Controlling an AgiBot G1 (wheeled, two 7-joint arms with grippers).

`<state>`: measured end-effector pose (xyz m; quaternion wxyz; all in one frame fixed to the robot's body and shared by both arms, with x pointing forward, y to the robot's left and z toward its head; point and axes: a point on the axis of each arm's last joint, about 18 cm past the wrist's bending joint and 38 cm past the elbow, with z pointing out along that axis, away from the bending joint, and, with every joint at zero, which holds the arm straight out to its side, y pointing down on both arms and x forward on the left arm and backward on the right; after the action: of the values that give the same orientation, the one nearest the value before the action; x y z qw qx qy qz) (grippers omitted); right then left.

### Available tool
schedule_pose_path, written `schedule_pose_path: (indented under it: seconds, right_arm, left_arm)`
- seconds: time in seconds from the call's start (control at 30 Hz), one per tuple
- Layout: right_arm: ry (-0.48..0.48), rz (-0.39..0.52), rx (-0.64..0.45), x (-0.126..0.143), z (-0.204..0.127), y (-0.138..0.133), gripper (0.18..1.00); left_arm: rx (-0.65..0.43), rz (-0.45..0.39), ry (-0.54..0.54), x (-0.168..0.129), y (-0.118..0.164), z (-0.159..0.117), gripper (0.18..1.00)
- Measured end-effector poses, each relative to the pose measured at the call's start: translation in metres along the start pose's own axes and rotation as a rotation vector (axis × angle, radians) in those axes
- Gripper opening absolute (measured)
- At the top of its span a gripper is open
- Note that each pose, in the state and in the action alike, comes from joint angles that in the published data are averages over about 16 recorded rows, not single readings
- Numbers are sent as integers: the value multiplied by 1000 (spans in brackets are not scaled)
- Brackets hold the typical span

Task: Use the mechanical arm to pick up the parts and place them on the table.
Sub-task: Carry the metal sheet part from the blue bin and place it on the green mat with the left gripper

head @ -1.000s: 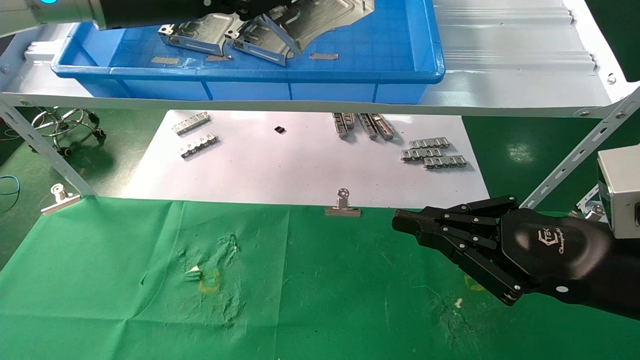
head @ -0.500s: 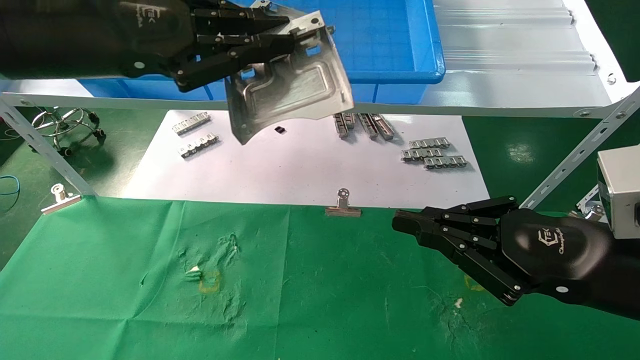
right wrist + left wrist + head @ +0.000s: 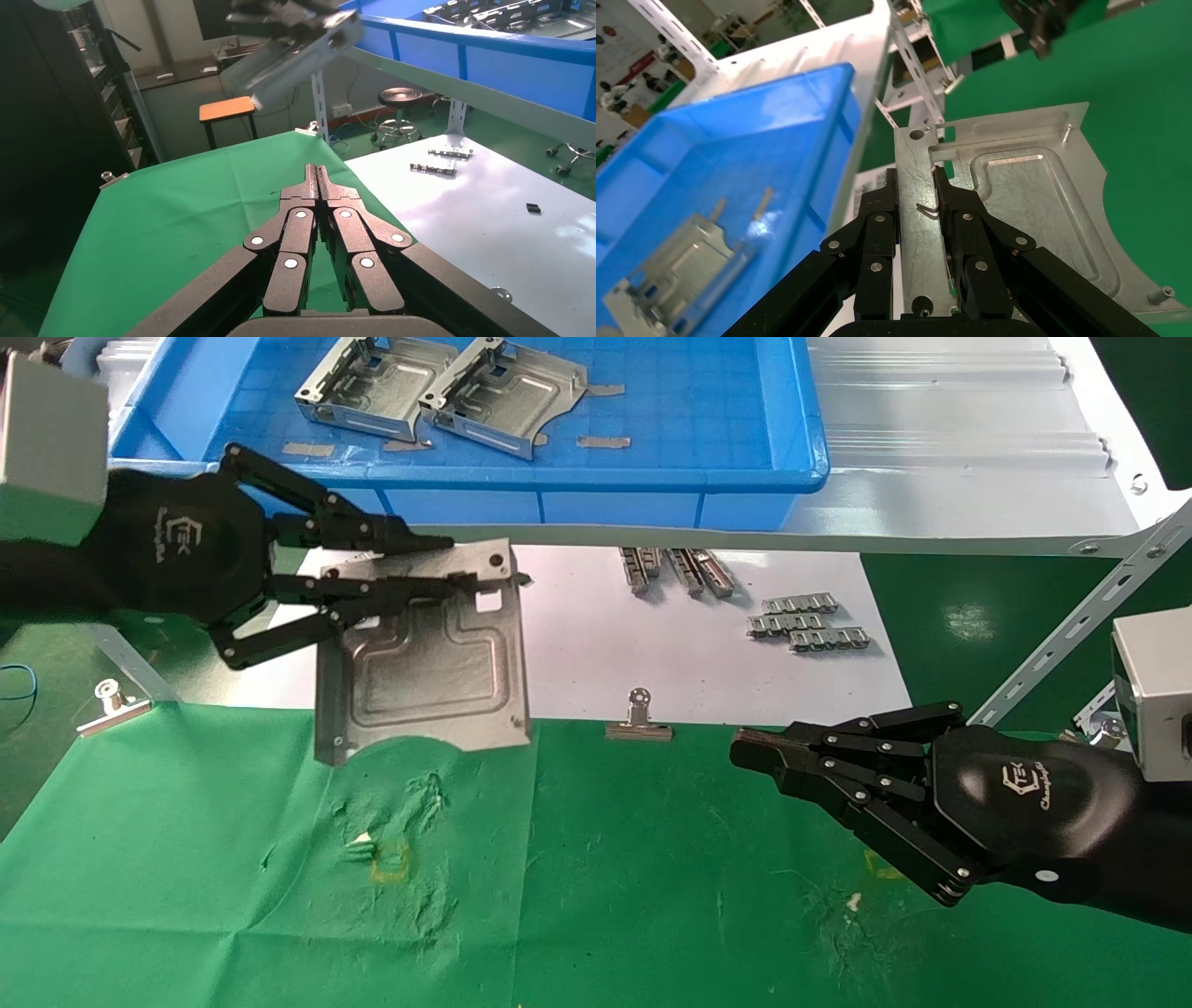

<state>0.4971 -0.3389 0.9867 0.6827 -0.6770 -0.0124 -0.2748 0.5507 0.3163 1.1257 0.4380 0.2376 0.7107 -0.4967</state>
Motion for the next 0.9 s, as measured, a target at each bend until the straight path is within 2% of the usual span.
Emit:
schedule_pose_path:
  seconds: [0.27,0.53,0.7,0.9]
  right_arm:
    - [0,0,0,0,0,0,192]
    - [0,0,0,0,0,0,192]
    - [0,0,0,0,0,0,192]
    - [0,0,0,0,0,0,192]
  left_arm:
    - [-98,7,86,45,40,-13,270]
    - [-205,-1,208,87,88,-8,270]
    - [-256,1,251,100,114,-1,270]
    - [-306,3,254,104,139,8,270]
